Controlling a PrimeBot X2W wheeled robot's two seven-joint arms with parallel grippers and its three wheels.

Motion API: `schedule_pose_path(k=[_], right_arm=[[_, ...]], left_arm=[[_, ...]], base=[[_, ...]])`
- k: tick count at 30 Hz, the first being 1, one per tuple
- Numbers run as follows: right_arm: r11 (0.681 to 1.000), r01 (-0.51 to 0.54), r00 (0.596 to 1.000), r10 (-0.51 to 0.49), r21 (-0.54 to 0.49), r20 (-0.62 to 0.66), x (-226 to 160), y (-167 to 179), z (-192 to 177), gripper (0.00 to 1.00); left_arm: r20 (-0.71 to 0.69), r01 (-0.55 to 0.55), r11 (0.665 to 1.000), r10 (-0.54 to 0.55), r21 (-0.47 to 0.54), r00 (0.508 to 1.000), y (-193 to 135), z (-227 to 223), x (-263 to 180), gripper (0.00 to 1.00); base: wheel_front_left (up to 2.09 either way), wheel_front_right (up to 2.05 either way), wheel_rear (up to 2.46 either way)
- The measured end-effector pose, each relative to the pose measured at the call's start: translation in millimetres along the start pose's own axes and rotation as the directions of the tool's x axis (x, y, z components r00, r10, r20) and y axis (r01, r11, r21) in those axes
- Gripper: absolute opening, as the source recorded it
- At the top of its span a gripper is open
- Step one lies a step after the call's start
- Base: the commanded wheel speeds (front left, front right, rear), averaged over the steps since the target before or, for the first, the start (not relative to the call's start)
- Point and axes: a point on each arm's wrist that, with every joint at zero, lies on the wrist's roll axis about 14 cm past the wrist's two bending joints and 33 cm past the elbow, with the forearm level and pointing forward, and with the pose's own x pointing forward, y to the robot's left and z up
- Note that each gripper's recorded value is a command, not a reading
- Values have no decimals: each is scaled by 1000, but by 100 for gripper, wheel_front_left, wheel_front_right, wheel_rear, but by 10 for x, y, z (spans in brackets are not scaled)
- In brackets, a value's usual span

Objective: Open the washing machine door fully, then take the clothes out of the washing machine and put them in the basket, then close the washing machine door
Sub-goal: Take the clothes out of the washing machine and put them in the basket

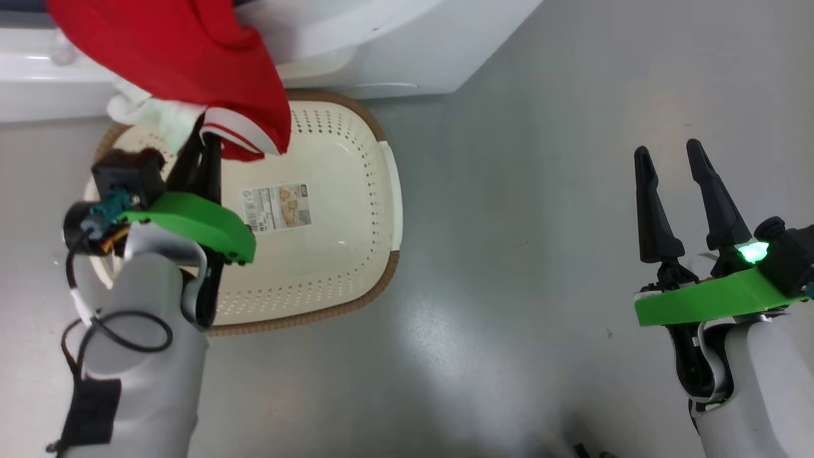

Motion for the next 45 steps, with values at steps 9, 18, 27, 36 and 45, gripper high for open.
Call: schedule_pose_path(k=[9, 18, 27, 36, 45], right_arm=[[1000, 29, 999, -30, -9, -19, 17, -110, -88, 100], [1000, 22, 1000, -22, -4, -15, 48, -76, -89, 100], [1000, -9, 1000, 9, -5, -5, 104, 20, -65, 100], [999, -39, 999, 40, -11, 16, 123, 102, 34, 100], [998, -60, 997, 61, -17, 40, 116, 163, 147, 100]], left_arm=[[-79, 12, 1000, -12, 7, 997, -18, -250, 233, 24], [-56, 2, 1000, -2, -3, 998, 15, -158, 230, 100], [18, -9, 1000, 9, -8, 1000, 63, 45, 75, 100], [127, -25, 999, 30, -40, 991, 115, 333, -192, 100], [189, -48, 998, 53, -33, 980, 185, 481, -506, 100]], base=[[0, 0, 0], [0, 0, 0], [0, 0, 0], [0, 0, 0], [0, 0, 0]])
